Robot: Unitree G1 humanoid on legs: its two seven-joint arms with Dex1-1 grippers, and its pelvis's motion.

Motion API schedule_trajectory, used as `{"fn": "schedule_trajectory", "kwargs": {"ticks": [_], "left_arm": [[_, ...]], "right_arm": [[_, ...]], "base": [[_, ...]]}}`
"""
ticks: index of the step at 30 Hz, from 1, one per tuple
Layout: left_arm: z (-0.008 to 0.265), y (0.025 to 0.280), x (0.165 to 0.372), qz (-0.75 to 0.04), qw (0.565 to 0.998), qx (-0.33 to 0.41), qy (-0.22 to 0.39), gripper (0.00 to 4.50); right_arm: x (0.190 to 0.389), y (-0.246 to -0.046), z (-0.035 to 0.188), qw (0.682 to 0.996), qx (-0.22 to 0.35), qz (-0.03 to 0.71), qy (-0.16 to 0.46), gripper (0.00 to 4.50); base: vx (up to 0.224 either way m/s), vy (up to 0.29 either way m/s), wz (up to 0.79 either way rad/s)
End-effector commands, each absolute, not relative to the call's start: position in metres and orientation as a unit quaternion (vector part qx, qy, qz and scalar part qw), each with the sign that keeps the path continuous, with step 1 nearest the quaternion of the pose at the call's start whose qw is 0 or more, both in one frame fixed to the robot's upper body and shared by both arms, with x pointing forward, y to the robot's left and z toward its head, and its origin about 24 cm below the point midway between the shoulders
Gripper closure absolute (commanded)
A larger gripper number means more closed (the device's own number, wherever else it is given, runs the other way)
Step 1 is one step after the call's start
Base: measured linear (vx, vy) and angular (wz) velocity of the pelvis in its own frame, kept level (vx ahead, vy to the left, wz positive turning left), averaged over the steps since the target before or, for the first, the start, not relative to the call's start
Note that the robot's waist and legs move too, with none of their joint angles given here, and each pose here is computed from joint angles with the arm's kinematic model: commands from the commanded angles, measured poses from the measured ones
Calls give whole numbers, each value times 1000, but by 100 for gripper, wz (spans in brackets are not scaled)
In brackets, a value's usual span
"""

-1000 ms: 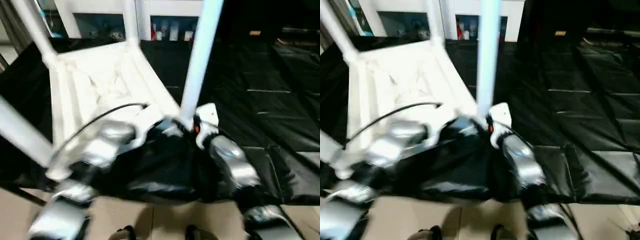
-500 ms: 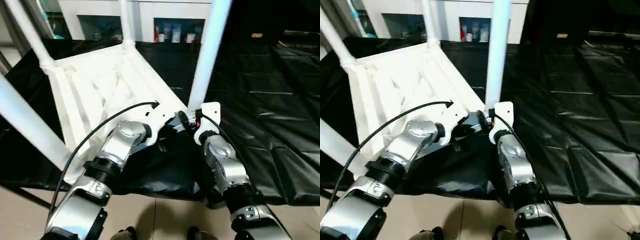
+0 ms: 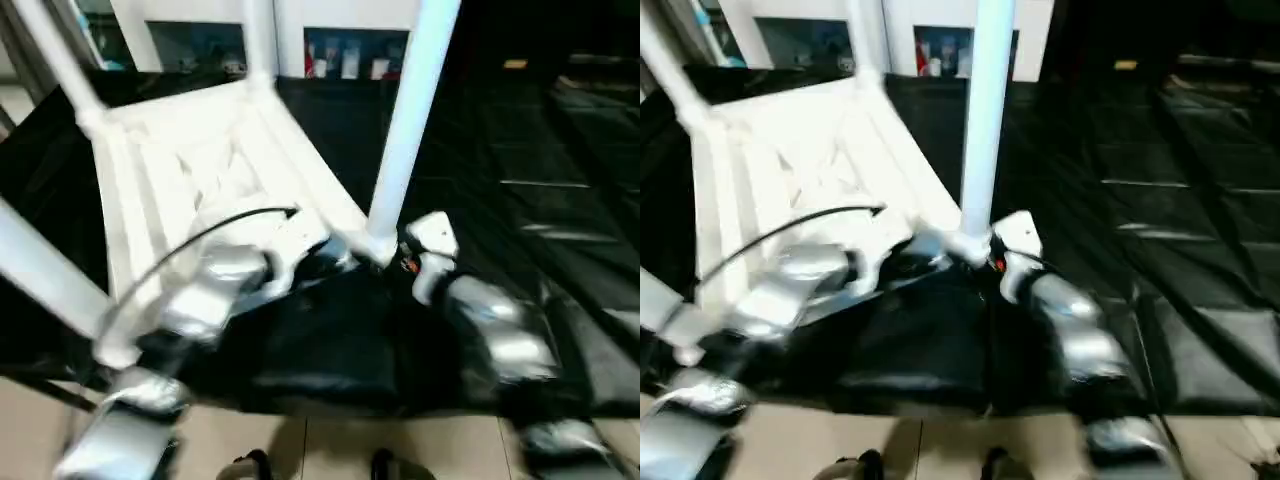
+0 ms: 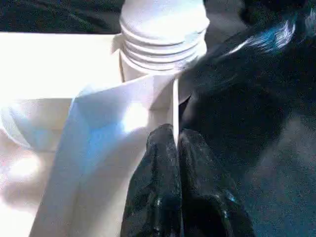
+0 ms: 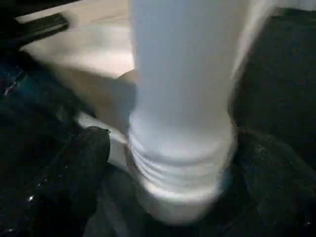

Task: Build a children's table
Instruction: Rotate leg to tighten

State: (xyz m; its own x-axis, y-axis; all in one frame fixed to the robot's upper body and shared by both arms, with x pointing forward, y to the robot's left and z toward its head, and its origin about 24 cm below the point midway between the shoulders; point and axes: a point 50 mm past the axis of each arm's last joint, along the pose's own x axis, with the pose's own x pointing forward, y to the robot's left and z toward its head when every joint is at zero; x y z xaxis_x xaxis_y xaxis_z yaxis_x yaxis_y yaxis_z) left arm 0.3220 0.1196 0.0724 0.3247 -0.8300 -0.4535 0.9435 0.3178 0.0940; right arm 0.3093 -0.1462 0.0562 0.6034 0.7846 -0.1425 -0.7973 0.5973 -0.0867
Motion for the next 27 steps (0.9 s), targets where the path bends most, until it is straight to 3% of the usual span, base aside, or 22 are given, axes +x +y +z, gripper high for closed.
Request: {"fn": "schedule_trajectory", "kwargs": {"ticks": [1, 6, 24, 25, 27], "left_arm": [[45, 119, 304, -600, 753, 157, 219, 450], [50, 128, 297, -624, 735, 152, 217, 450], [51, 129, 297, -629, 731, 151, 220, 450], [51, 130, 297, -628, 731, 151, 220, 450], [51, 130, 297, -628, 731, 151, 220, 450]], "right_arm": [[304, -138, 62, 867, -68, 494, 28, 29], [304, -139, 64, 848, -76, 523, 28, 29], [303, -146, 64, 838, -64, 541, 29, 29], [304, -146, 64, 838, -63, 542, 29, 55], [305, -146, 63, 837, -61, 543, 31, 67]], "base": [[68, -40, 4], [65, -25, -4], [0, 0, 0], [0, 0, 0], [0, 0, 0]]}}
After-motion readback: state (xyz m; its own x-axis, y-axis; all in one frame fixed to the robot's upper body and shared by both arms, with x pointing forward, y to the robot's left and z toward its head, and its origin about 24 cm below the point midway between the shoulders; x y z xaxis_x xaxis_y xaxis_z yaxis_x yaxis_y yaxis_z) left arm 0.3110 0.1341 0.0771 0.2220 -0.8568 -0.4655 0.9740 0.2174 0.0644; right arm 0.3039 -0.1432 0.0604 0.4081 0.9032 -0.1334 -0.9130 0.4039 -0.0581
